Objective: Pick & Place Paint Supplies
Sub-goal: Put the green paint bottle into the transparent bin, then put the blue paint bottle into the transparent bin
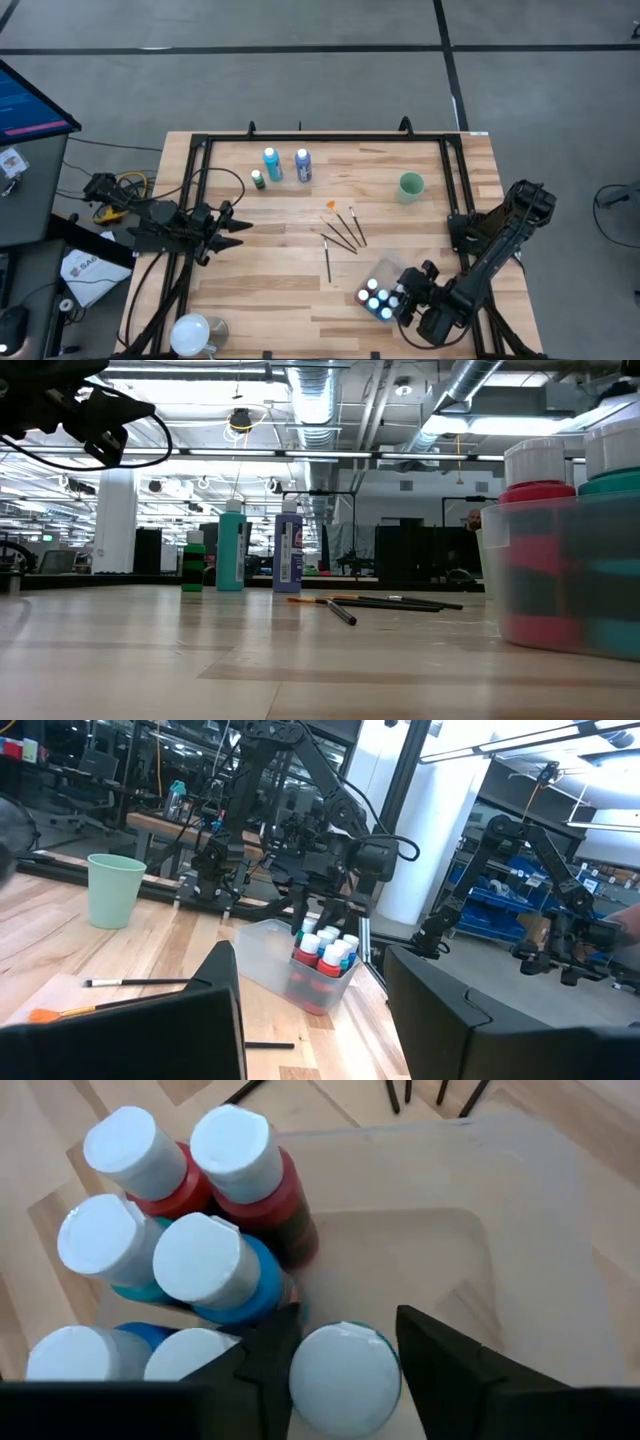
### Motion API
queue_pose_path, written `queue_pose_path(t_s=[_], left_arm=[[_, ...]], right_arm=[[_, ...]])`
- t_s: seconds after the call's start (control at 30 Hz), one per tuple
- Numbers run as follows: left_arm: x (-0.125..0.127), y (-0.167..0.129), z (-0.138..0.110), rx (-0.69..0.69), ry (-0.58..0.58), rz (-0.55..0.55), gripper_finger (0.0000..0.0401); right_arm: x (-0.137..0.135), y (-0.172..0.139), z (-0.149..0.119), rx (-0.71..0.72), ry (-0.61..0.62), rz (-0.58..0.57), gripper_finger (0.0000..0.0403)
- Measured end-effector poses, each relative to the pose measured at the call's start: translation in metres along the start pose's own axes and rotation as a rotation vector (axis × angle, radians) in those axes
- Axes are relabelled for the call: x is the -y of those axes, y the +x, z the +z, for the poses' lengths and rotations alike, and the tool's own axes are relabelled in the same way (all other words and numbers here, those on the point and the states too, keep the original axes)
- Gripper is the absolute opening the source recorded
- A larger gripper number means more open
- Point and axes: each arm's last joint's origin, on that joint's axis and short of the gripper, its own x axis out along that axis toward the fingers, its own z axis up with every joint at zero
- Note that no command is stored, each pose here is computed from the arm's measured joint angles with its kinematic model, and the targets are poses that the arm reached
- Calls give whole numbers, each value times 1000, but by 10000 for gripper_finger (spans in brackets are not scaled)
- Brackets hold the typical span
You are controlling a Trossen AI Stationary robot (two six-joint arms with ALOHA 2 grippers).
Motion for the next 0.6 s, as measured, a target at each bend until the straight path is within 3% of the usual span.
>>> queue_pose_path(t_s=[0.3, 0.6], left_arm=[[0, 0, 0, 2, -1, -1, 132], [0, 0, 0, 3, -3, -4, 132]], right_arm=[[-2, 0, -2, -62, 19, 16, 237], [-1, -6, 2, -70, 46, 41, 240]])
